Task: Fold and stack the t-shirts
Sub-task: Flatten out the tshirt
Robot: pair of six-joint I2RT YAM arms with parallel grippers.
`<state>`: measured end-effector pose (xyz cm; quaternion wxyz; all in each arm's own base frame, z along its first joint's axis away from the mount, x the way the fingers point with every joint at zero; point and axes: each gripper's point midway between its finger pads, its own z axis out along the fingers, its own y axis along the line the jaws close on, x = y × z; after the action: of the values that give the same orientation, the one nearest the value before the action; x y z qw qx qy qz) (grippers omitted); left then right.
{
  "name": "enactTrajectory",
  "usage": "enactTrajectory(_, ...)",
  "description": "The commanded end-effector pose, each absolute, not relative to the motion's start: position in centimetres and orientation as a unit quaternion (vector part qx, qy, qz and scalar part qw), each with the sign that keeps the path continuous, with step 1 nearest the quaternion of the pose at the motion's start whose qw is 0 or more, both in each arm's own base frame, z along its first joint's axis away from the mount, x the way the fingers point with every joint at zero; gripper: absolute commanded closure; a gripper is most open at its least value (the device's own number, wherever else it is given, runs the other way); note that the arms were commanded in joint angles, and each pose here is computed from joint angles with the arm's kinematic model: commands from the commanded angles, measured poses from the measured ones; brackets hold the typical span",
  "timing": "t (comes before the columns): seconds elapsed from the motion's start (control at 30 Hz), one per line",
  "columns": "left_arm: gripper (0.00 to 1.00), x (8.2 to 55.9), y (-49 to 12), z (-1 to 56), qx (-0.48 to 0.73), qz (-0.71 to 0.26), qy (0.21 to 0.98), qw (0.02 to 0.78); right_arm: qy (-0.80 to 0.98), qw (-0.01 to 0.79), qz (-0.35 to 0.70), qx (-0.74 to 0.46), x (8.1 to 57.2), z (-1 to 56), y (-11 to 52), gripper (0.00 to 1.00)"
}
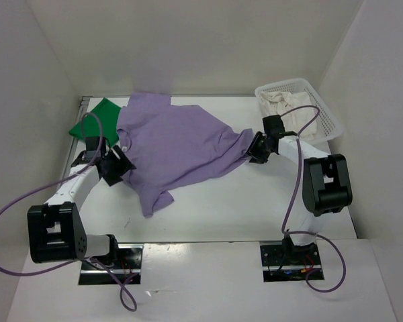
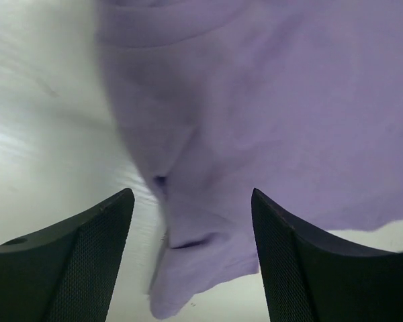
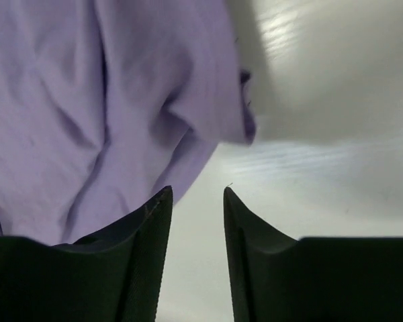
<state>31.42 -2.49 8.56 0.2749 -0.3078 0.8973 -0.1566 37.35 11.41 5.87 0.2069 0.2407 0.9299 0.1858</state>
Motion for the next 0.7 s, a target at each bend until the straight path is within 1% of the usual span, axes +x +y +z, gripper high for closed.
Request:
enactTrajectory(0.0,0.22,32.8,-1.1,10.4,-0.336,-0.164,0.872,0.317,0.911,0.253,0.203,0.254,40.8,6.7,10.6,0.56)
enactTrajectory(0.03,0.22,32.6,-1.1,9.6,-0.337,-0.162,0.874,0.311,0.911,0.257,0.194,0.257,41.2,6.5,10.3,0.53)
enactTrajectory(0.13,0.22,33.4,-1.3,7.3,-0.345,-0.173,0.875,0.29,0.908,0.269,0.175,0.269,42.8,6.1,9.2,0.5)
enactTrajectory(0.2,0.22,33.9,-1.2,5.4,-0.349,-0.17,0.88,0.275,0.909,0.271,0.162,0.274,43.9,5.4,8.9,0.5)
enactTrajectory(0.27,0.34,34.8,-1.1,5.6,-0.348,-0.17,0.879,0.278,0.91,0.266,0.16,0.274,44.3,5.0,8.9,0.5)
enactTrajectory(0.3,0.4,34.8,-1.1,5.3,-0.349,-0.169,0.88,0.274,0.911,0.263,0.154,0.276,44.5,4.4,8.8,0.52)
enactTrajectory(0.33,0.45,35.3,-1.0,5.7,-0.347,-0.172,0.877,0.283,0.908,0.277,0.158,0.27,45.3,5.2,8.9,0.55)
enactTrajectory(0.37,0.53,35.3,-1.0,6.0,-0.342,-0.171,0.878,0.288,0.909,0.274,0.157,0.271,45.5,4.8,8.9,0.56)
enactTrajectory(0.4,0.56,35.7,-0.7,6.4,-0.343,-0.167,0.876,0.295,0.909,0.274,0.157,0.271,46.0,4.7,8.9,0.56)
enactTrajectory(0.43,0.56,35.9,-0.7,6.7,-0.336,-0.166,0.877,0.3,0.909,0.276,0.153,0.272,46.3,4.5,8.8,0.56)
enactTrajectory(0.47,0.56,35.6,-0.5,5.8,-0.341,-0.158,0.881,0.287,0.913,0.271,0.148,0.268,46.2,4.2,8.7,0.56)
enactTrajectory(0.5,0.56,35.6,-0.5,5.8,-0.336,-0.156,0.883,0.288,0.913,0.271,0.148,0.268,46.3,4.5,8.7,0.68)
enactTrajectory(0.53,0.74,35.5,-0.7,5.4,-0.336,-0.159,0.885,0.281,0.914,0.267,0.147,0.268,46.2,4.1,8.7,0.76)
enactTrajectory(0.57,0.82,35.4,-0.7,5.6,-0.336,-0.159,0.885,0.281,0.913,0.271,0.148,0.268,46.3,4.5,8.7,0.83)
enactTrajectory(0.6,0.87,35.2,-1.1,6.2,-0.332,-0.17,0.884,0.281,0.914,0.268,0.147,0.268,45.9,4.7,8.7,0.93)
enactTrajectory(0.63,0.91,35.3,-1.1,6.9,-0.329,-0.173,0.881,0.292,0.907,0.288,0.151,0.267,46.1,6.6,8.6,0.97)
enactTrajectory(0.67,0.95,35.7,-1.0,9.4,-0.324,-0.177,0.875,0.312,0.906,0.296,0.151,0.262,46.0,7.6,9.0,1.0)
